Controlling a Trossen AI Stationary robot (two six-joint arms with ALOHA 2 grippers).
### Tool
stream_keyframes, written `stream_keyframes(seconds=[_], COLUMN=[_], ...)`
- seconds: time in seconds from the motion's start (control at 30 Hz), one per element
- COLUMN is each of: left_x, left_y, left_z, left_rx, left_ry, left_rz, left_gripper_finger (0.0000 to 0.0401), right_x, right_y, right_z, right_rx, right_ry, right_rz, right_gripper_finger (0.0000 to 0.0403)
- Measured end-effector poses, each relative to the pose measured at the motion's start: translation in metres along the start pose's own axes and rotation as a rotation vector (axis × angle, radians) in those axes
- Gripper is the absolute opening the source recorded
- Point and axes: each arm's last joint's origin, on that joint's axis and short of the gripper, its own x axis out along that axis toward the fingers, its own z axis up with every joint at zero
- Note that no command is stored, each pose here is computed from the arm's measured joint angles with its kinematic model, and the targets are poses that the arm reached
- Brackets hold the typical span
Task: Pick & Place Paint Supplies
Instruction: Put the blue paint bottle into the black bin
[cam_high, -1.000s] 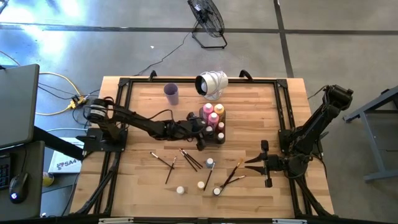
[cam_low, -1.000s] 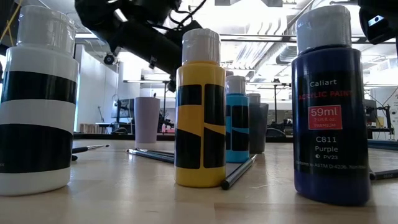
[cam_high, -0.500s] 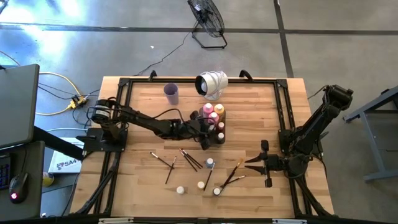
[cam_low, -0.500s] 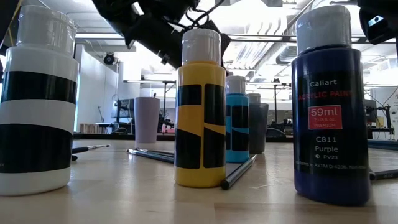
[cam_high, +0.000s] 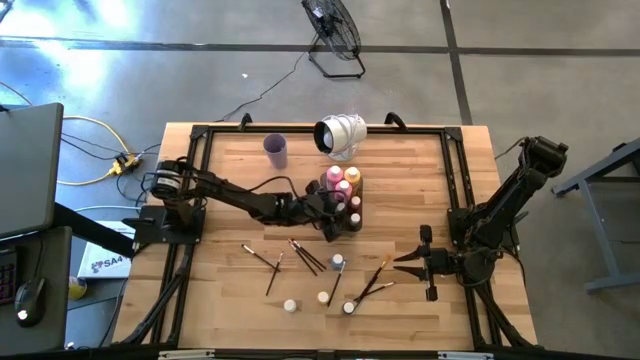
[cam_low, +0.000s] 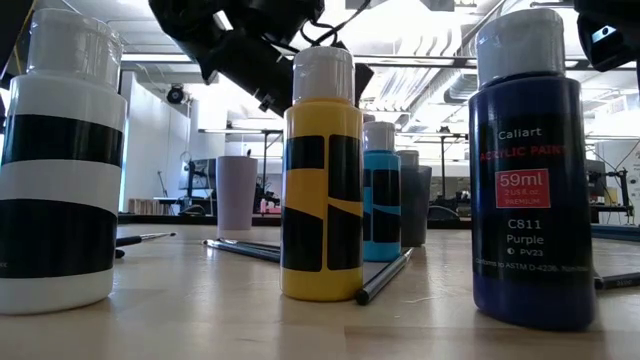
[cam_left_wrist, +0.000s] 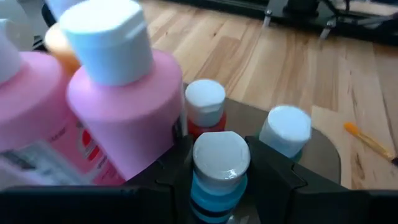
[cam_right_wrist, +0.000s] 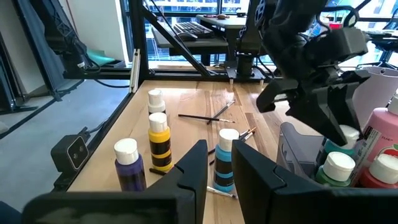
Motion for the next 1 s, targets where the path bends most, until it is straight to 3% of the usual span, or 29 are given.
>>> stream_keyframes(seconds=[1.0], left_x=[0.0015], left_y=[-0.0013], left_z=[-0.0029], left_rx=[0.008], left_ry=[0.028], left_rz=[-0.072], left_gripper_finger=[0.0141], right_x=[0.0000], right_y=[0.0004], right_z=[-0.0001], right_rx=[0.001], right_ry=[0.003], right_rz=[0.013], right_gripper_finger=[0.0064])
